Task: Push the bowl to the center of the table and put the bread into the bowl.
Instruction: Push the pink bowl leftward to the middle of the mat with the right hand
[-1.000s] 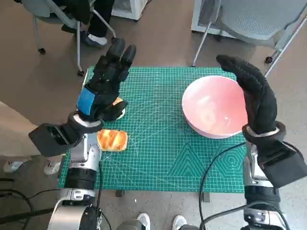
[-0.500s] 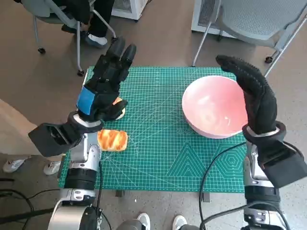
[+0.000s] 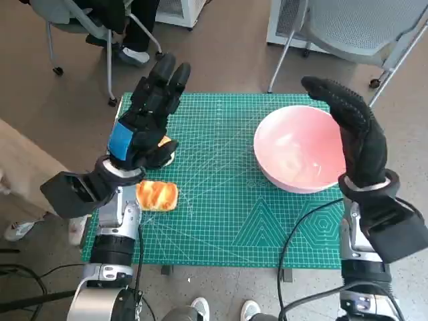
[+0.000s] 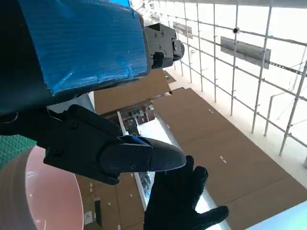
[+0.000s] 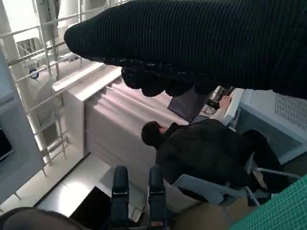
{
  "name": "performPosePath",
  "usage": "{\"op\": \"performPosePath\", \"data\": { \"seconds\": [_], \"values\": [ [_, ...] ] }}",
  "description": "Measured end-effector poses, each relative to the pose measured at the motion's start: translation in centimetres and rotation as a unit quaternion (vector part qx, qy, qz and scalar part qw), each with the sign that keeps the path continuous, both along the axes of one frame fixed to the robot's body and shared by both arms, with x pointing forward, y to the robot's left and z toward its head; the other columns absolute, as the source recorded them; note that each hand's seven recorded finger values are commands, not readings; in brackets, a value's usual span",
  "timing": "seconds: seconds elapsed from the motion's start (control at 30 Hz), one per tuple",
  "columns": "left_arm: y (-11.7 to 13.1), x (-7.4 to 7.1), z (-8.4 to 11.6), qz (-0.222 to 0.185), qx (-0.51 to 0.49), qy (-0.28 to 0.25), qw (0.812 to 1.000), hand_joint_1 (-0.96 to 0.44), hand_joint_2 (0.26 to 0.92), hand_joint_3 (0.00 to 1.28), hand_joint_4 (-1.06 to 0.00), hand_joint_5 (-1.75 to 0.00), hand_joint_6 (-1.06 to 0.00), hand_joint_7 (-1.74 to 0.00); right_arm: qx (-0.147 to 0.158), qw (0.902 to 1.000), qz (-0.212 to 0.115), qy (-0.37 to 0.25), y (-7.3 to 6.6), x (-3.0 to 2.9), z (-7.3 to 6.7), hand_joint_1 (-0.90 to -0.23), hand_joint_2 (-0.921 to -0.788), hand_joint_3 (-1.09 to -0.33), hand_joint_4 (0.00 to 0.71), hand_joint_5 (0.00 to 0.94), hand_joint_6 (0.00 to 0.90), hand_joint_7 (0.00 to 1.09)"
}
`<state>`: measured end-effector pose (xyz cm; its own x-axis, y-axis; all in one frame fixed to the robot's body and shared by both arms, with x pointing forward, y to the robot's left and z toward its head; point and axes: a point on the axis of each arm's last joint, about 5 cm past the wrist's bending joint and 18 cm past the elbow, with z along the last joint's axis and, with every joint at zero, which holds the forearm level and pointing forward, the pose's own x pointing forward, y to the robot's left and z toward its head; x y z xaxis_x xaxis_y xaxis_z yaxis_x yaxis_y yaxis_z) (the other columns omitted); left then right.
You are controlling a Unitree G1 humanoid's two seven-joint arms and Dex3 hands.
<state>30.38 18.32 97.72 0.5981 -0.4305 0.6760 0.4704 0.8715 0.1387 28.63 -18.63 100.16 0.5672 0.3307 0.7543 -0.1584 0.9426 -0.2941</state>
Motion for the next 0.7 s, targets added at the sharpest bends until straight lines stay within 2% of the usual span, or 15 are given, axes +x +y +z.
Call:
{"op": "performPosePath", "data": {
  "seconds": [0.37, 0.57, 0.7],
  "values": [
    [0.0, 0.0, 0.0, 0.0, 0.0, 0.0, 1.0, -0.7, 0.921, 0.29, 0.0, 0.0, -0.03, -0.2, 0.001, 0.9999, -0.011, 0.008, -0.6, 0.0, -0.2, -0.679, -0.921, -0.79, 0.166, 0.002, 0.0, 0.47],
    [0.0, 0.0, 0.0, 0.001, 0.0, 0.0, 1.0, -0.7, 0.921, 0.29, 0.0, 0.0, -0.02, -0.2, 0.004, 0.9989, -0.04, 0.024, -2.2, 0.28, -0.5, -0.69, -0.921, -0.791, 0.163, 0.003, 0.004, 0.46],
    [0.0, 0.0, 0.0, 0.001, -0.001, 0.001, 1.0, -0.7, 0.921, 0.29, 0.0, 0.0, -0.02, -0.21, 0.012, 0.9973, -0.065, 0.033, -3.5, 0.72, -0.5, -0.701, -0.921, -0.789, 0.166, 0.014, 0.026, 0.44]
  ]
}}
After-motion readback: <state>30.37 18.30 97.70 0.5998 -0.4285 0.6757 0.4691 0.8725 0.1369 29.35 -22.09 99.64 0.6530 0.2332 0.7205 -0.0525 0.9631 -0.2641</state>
